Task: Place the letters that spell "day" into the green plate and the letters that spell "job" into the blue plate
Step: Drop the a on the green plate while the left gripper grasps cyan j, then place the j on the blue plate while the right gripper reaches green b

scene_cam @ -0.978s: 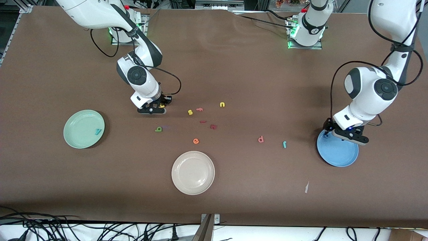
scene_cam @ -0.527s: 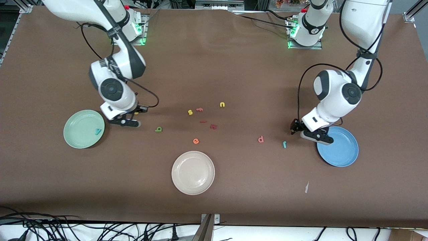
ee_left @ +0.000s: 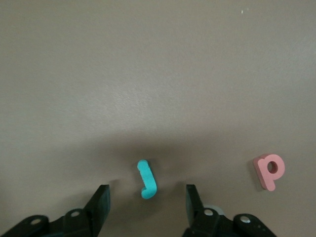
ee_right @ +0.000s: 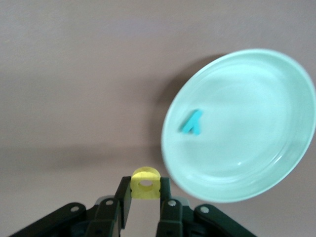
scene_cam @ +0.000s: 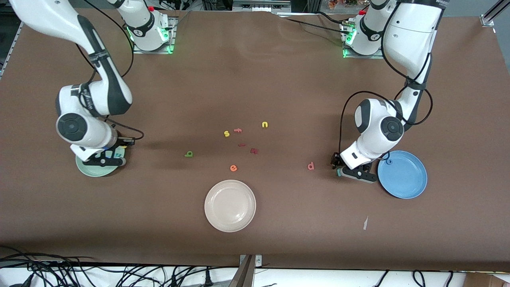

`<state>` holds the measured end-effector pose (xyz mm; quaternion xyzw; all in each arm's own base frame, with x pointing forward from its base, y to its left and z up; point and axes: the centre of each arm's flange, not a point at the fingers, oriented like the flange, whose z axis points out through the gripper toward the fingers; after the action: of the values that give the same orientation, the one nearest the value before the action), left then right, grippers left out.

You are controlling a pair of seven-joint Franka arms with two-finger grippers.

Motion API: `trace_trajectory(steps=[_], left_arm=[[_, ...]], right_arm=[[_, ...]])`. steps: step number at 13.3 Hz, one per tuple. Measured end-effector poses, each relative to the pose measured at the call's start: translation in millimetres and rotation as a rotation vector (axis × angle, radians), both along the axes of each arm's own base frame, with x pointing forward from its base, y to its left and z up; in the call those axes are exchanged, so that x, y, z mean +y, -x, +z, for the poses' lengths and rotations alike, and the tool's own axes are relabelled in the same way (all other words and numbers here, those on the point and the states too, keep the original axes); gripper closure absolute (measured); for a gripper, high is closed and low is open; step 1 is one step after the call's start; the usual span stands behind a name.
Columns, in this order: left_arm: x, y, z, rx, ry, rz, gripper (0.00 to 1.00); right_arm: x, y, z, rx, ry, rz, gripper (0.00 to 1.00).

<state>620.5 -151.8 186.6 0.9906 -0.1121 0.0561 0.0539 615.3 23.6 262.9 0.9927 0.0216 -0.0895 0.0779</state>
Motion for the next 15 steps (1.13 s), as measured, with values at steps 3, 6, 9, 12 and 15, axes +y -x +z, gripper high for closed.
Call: trace_trajectory(steps=[3, 6, 9, 12, 15], left_arm=[[0, 1, -6, 0.008, -0.004, 0.000, 0.49], [-4, 3, -17, 0.001, -0.015, -0.007, 0.49], [-4, 3, -18, -0.002, -0.019, -0.007, 0.54], [-3, 0, -16, -0.010, -0.020, -0.006, 0.72], [4, -3, -13, -0.022, -0.026, 0.004, 0.83]], right_arm=[[-55, -21, -25, -0.004, -0.042, 0.050, 0.73], [-86, -26, -50, -0.006, -0.066, 0.050, 0.45], [-51, -30, -26, 0.017, -0.095, 0.054, 0.11], [-11, -27, 1, 0.019, -0.114, -0.018, 0.00], [42, -18, 15, 0.011, -0.116, -0.110, 0.00]])
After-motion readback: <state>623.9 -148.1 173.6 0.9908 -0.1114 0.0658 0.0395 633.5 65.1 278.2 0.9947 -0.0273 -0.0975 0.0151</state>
